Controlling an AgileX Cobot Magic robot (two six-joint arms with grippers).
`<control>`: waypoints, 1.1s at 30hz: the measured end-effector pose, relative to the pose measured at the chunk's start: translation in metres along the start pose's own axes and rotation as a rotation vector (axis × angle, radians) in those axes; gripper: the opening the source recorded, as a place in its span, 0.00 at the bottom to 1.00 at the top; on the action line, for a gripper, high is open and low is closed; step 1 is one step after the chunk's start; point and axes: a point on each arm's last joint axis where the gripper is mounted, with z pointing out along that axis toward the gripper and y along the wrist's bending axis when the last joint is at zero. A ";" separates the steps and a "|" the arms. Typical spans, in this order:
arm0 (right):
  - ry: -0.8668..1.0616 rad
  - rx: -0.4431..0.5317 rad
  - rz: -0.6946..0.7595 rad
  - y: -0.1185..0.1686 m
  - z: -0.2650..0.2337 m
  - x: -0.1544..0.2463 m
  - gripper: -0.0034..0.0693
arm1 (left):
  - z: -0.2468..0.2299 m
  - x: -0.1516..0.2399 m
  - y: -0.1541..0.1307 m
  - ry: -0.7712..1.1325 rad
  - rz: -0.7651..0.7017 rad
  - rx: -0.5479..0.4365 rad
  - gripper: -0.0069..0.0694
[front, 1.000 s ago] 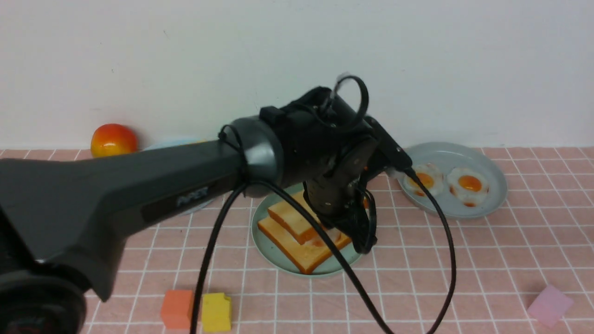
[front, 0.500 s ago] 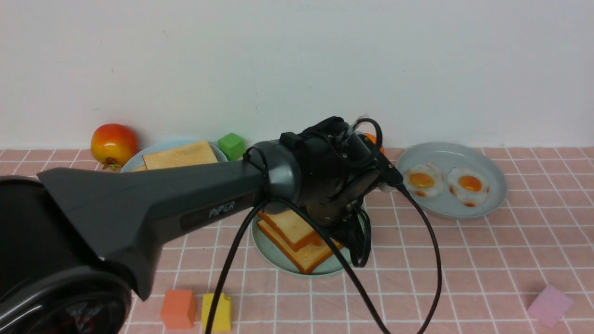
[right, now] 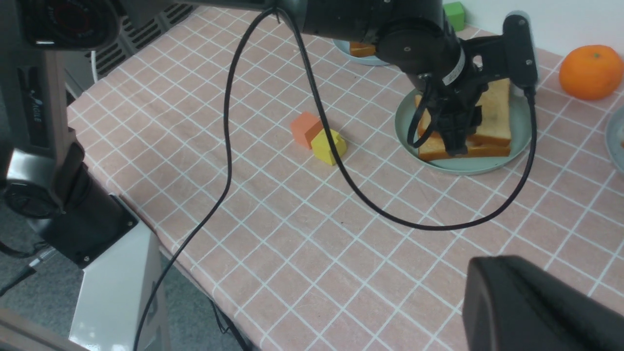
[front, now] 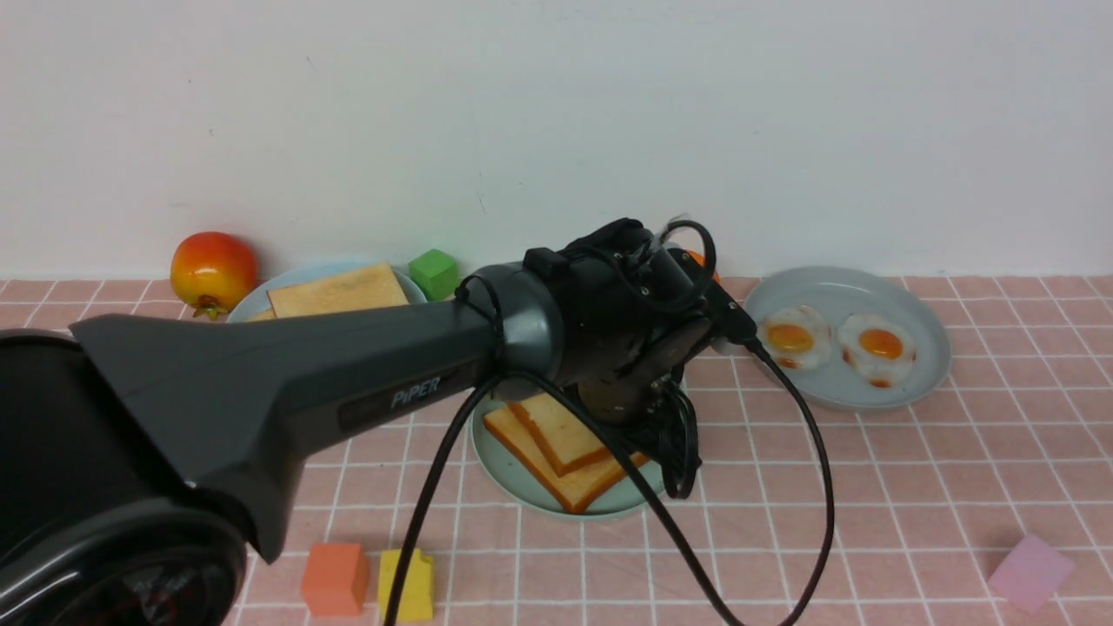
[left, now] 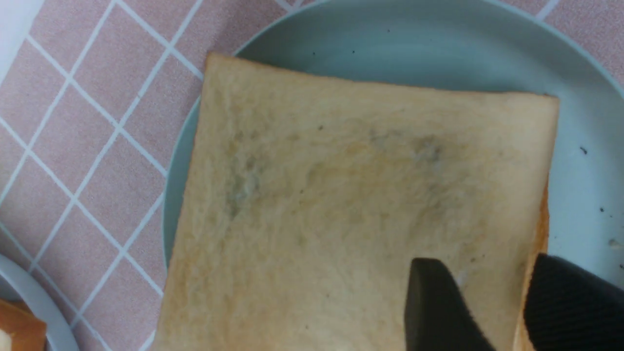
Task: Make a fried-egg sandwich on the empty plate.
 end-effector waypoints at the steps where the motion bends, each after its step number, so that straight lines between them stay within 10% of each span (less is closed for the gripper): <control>1: 0.000 -0.001 0.000 0.000 0.000 0.000 0.05 | 0.000 0.000 0.000 0.004 -0.006 0.001 0.50; 12: 0.000 -0.002 0.001 0.000 0.000 0.000 0.05 | -0.091 -0.011 0.003 -0.100 -0.157 0.029 0.46; 18: 0.002 -0.009 0.003 0.001 0.000 0.000 0.06 | -0.240 0.012 0.013 -0.473 -0.321 0.159 0.15; 33: 0.005 -0.023 0.008 0.002 0.000 0.000 0.06 | -0.279 0.255 -0.010 -1.100 -0.457 0.365 0.07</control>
